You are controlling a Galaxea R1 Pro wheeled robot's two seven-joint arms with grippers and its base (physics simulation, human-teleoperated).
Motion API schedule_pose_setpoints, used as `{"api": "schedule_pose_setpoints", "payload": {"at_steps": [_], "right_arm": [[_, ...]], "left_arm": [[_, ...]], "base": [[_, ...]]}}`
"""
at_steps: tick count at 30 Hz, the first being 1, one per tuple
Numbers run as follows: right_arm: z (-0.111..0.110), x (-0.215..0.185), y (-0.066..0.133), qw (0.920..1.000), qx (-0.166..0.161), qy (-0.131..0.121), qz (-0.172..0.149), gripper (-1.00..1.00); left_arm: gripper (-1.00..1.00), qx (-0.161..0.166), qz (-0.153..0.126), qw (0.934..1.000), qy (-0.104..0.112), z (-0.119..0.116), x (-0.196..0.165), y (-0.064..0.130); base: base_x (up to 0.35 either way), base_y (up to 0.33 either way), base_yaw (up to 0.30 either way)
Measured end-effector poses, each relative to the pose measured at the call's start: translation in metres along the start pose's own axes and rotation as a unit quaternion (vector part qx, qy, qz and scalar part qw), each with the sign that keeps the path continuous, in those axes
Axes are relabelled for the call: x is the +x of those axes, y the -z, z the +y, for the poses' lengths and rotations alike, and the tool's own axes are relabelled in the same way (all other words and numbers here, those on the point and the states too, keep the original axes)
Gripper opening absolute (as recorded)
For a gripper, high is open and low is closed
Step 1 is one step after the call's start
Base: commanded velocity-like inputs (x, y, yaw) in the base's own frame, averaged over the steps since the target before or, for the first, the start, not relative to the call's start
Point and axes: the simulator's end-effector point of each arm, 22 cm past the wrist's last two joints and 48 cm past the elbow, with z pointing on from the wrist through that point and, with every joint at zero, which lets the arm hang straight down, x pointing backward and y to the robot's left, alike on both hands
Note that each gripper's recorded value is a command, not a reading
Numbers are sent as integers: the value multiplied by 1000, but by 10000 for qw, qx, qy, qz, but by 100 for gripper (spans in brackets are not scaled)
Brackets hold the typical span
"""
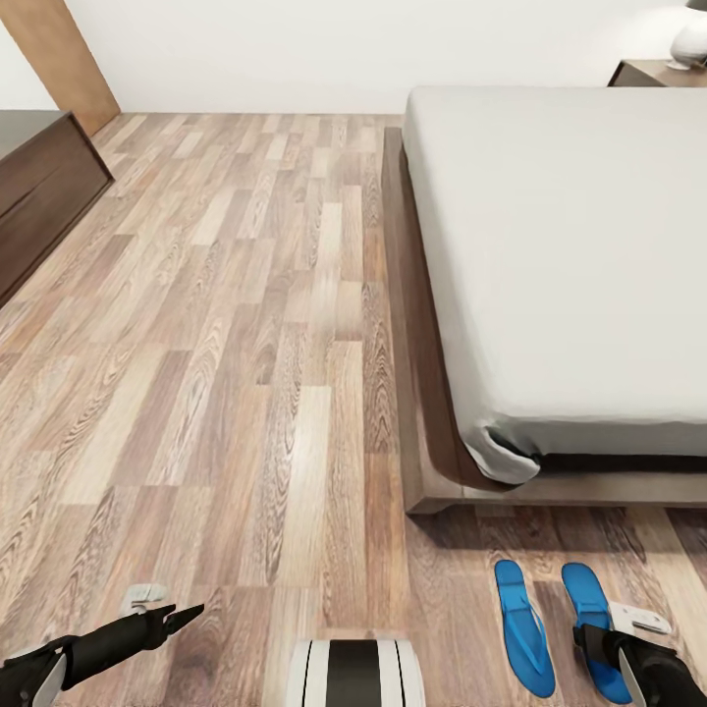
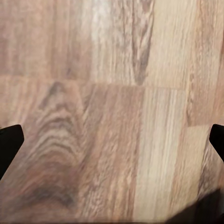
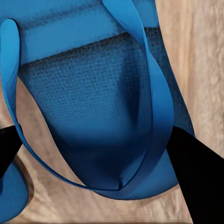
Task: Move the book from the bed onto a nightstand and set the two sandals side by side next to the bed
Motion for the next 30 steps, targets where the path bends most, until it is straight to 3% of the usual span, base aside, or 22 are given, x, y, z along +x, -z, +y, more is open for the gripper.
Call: {"api": "schedule_pose_setpoints", "payload": {"at_steps": [7,12,15,21,30], "right_arm": [[0,10,-8,9999,26,50,99,-100],[1,-9,-9,9992,24,119,-387,-100],[2,-13,-9,9987,14,128,-486,-100],[3,-13,-9,9986,7,130,-505,-100],[3,4,-19,9994,44,182,-286,-100]], "left_arm": [[100,-30,117,9999,77,6,12,-5],[100,-38,149,9998,99,8,15,-6],[100,-43,149,9998,99,8,15,-6],[100,-46,149,9998,99,8,15,-6],[100,-76,300,9993,198,15,31,-11]], "base": [[0,0,0],[0,0,0],[0,0,0],[0,0,0],[0,0,0]]}}
